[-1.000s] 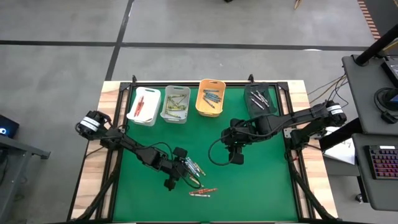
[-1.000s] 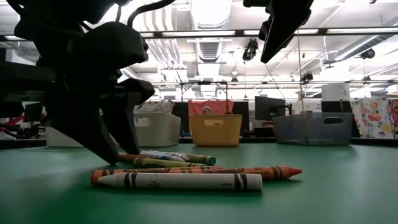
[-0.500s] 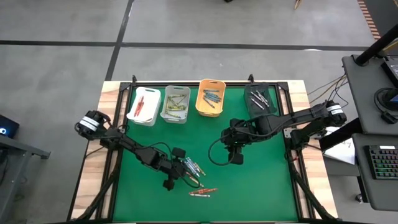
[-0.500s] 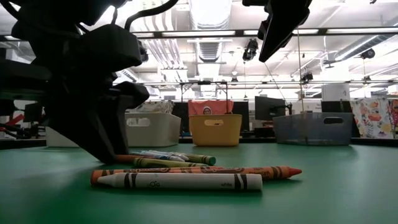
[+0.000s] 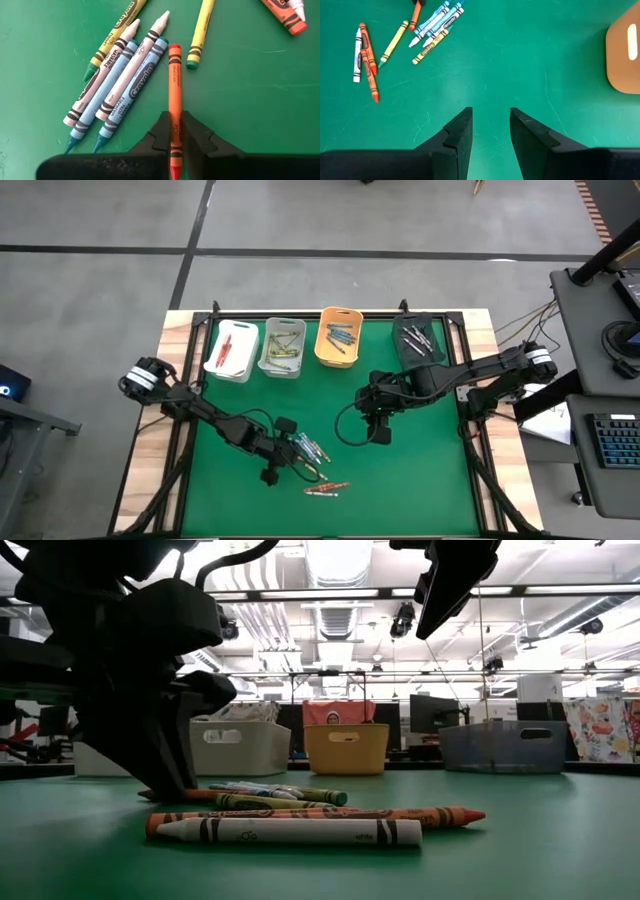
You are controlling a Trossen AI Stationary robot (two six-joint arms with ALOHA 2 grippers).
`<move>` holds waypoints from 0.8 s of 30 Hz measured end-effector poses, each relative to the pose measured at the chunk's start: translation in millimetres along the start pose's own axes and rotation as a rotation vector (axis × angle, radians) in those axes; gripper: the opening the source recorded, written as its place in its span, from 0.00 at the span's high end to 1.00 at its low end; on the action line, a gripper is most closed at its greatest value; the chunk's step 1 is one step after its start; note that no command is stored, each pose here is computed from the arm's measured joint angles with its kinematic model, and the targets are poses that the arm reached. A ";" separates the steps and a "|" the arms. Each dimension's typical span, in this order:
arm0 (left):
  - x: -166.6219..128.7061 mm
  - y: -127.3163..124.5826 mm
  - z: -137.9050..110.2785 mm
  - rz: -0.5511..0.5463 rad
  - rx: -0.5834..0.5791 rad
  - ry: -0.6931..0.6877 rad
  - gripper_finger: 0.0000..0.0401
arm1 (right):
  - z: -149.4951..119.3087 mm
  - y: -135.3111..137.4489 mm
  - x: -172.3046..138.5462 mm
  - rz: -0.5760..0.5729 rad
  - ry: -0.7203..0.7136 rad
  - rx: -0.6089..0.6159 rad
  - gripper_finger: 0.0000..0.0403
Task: Sort crayons
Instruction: Put the orange crayon into the white bin
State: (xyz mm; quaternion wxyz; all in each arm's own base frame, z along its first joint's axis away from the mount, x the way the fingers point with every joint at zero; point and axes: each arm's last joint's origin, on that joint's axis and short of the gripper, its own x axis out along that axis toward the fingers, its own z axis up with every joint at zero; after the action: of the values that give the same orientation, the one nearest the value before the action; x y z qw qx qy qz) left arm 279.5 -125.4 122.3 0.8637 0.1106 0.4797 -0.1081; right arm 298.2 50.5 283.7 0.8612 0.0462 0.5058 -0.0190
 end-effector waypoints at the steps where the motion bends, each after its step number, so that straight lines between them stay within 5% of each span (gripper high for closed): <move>1: -1.0 0.1 0.5 0.000 -0.001 -0.004 0.99 | 0.0 0.0 0.0 0.000 0.000 0.000 0.71; 15: -53.8 8.8 0.7 0.032 -0.059 -0.007 1.00 | -0.2 1.2 -0.1 0.002 -0.001 -0.022 0.71; 20: -99.3 26.1 -8.8 0.323 -0.180 -0.024 1.00 | 0.1 1.3 -0.1 0.003 -0.004 -0.031 0.71; 24: -139.6 53.0 -28.0 0.578 -0.409 -0.039 1.00 | 0.4 1.3 -0.1 0.003 -0.008 -0.041 0.71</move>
State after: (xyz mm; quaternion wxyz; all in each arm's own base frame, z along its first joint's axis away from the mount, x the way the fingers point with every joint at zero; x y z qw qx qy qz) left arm 200.4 -55.4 231.5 0.8719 0.0643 0.4236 0.2372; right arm 298.7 51.8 284.1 0.8639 0.0295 0.5027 -0.0074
